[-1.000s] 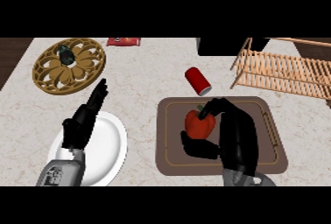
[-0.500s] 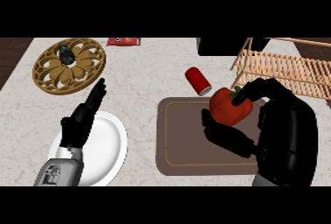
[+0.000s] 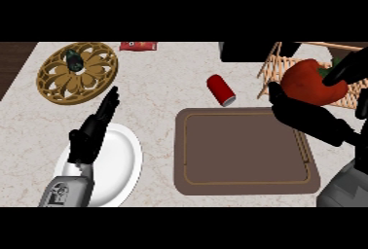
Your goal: Pick the bell pepper from the tray and place it in the tiered shelf
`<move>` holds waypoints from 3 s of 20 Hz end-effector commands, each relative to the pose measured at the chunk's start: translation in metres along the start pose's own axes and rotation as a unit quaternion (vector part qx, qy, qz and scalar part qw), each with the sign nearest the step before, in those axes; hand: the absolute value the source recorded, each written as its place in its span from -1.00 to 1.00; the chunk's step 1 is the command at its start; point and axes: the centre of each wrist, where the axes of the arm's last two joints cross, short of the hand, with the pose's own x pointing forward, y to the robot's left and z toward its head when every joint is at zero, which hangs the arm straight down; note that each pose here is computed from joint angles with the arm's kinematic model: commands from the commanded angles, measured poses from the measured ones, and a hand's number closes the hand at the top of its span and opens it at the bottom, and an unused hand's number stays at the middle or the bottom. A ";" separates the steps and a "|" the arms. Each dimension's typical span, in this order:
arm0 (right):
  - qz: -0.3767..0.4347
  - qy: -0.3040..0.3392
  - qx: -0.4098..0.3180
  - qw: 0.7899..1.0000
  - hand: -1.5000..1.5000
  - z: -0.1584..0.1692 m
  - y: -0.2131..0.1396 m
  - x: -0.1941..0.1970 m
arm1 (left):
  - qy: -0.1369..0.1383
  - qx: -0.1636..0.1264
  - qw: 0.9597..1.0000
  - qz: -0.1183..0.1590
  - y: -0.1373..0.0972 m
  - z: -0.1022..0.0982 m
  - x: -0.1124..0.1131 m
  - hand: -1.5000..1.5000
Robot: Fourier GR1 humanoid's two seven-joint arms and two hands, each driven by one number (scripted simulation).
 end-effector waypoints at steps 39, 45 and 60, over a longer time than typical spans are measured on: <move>-0.033 -0.010 -0.142 0.989 1.00 -0.199 0.041 -0.091 | -0.007 -0.012 1.000 -0.003 -0.024 -0.003 0.016 0.00; -0.046 -0.034 -0.131 0.990 1.00 -0.205 0.032 -0.112 | -0.001 0.000 1.000 -0.004 -0.008 0.005 0.005 0.00; 0.046 0.091 -0.184 0.978 -1.00 -0.229 0.027 -0.164 | -0.003 0.004 1.000 0.000 -0.003 -0.015 0.006 0.00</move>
